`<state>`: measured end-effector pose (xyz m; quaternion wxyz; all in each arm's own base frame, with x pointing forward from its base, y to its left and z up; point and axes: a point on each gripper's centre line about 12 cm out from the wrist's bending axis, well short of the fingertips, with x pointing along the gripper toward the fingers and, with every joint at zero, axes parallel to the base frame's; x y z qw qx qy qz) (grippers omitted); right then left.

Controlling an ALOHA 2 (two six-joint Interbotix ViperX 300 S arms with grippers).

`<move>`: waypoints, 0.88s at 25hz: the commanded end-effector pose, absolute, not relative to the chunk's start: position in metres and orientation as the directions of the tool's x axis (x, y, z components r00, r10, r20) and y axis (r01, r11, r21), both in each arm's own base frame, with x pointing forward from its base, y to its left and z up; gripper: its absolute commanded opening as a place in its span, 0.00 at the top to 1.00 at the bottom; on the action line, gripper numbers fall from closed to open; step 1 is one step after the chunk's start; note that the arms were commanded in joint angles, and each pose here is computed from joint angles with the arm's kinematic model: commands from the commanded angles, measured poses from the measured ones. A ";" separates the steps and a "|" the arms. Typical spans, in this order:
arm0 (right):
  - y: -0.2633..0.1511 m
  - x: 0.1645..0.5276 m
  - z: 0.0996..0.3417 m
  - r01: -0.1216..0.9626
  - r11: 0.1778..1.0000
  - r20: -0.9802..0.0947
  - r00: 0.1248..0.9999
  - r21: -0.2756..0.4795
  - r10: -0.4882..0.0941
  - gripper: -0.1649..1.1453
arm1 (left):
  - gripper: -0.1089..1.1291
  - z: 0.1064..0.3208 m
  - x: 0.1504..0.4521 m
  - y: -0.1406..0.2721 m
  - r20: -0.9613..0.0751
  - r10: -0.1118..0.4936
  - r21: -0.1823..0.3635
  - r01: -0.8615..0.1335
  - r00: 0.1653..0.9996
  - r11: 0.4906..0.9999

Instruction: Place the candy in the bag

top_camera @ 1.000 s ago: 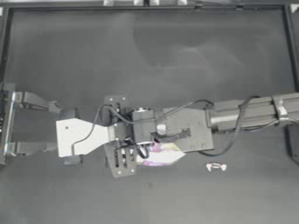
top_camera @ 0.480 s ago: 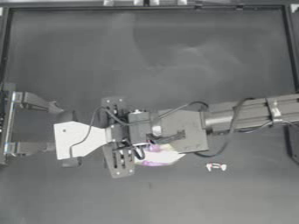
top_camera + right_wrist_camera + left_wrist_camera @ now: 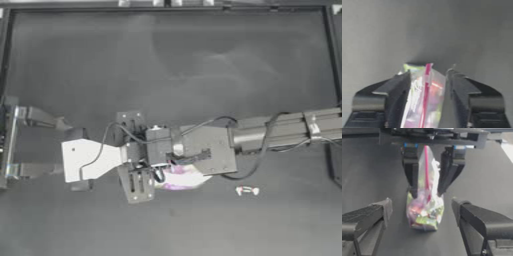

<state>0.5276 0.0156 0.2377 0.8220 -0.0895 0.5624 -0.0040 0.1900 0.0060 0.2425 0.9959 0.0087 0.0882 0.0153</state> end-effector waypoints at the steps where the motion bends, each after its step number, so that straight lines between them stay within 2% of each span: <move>1: 0.016 0.529 0.257 -0.089 0.984 -0.906 0.411 -0.152 -0.103 0.26 | 0.10 0.245 0.193 0.006 -0.171 0.034 0.016 -0.032 0.985 0.999; 18: 0.016 0.529 0.255 -0.089 0.984 -0.905 0.411 -0.155 -0.106 0.28 | 0.10 0.245 0.193 0.006 -0.169 0.034 0.016 -0.032 0.985 0.999; 22: 0.017 0.530 0.254 -0.091 0.984 -0.907 0.408 -0.152 -0.102 0.36 | 0.10 0.245 0.193 0.006 -0.169 0.034 0.017 -0.031 0.985 0.999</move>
